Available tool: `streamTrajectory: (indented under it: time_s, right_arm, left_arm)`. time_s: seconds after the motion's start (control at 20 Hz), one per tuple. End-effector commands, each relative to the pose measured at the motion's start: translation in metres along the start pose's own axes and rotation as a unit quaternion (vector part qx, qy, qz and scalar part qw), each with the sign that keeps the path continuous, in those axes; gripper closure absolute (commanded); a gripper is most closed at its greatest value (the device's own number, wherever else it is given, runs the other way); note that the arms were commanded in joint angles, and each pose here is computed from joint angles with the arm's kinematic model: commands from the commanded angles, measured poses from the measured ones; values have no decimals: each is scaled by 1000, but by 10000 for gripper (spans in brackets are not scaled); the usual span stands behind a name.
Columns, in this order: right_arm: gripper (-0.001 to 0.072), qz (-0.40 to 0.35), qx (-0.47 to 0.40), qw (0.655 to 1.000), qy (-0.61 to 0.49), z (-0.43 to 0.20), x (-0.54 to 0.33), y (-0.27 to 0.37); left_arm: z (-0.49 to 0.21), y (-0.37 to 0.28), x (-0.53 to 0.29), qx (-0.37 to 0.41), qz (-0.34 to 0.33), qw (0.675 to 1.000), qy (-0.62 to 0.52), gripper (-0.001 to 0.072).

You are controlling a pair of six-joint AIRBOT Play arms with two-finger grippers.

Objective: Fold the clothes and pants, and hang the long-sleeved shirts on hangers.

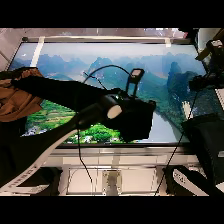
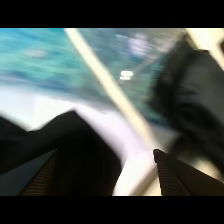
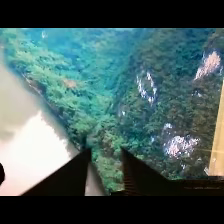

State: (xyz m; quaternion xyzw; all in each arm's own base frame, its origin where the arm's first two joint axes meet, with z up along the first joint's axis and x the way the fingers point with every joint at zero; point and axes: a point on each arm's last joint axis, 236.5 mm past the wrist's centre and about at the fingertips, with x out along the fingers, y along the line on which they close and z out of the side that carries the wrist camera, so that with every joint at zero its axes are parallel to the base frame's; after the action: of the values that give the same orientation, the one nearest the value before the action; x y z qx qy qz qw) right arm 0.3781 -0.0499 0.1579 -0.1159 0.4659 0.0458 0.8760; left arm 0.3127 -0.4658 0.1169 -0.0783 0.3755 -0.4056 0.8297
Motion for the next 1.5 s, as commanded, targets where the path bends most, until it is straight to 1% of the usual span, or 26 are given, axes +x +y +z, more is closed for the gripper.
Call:
streamTrajectory:
  time_s: [0.0,0.1,0.25,0.4,0.55,0.65,0.75,0.85,1.0,1.05,1.15,1.3,1.45]
  right_arm:
    - [298,22,11,999,28,-7,19,7]
    - [299,57,22,997,38,-12,27,23]
    - [300,138,50,988,59,-27,42,63]
    - [300,228,93,967,70,-40,53,109]
    - [300,252,122,957,76,-51,68,124]
    - [301,259,133,953,80,-57,73,129]
    - [302,268,140,950,80,-57,73,134]
    - [302,279,146,946,74,-53,71,138]
    - [302,288,152,943,68,-49,68,142]
    - [302,288,152,943,68,-49,68,141]
    - [303,287,153,943,67,-48,69,141]
    - [303,280,157,945,57,-43,71,137]
    - [303,265,165,950,33,-33,76,130]
  left_arm:
    - [0,116,-60,34,159,984,73,5]
    - [-9,187,-112,-25,247,962,117,6]
    - [-21,279,-177,-97,349,920,148,6]
    - [-18,344,-215,-154,396,898,114,6]
    - [-46,396,-244,-225,431,866,113,6]
    - [-77,420,-252,-260,443,847,136,7]
    - [-106,436,-248,-288,442,836,150,7]
    - [-120,452,-238,-306,443,831,141,7]
    - [-113,474,-223,-298,443,839,107,7]
    - [-113,480,-221,-310,445,835,94,7]
    - [-119,496,-220,-356,452,815,66,7]
    - [-124,521,-231,-439,455,775,6,7]
    - [-119,539,-234,-479,432,763,-44,7]
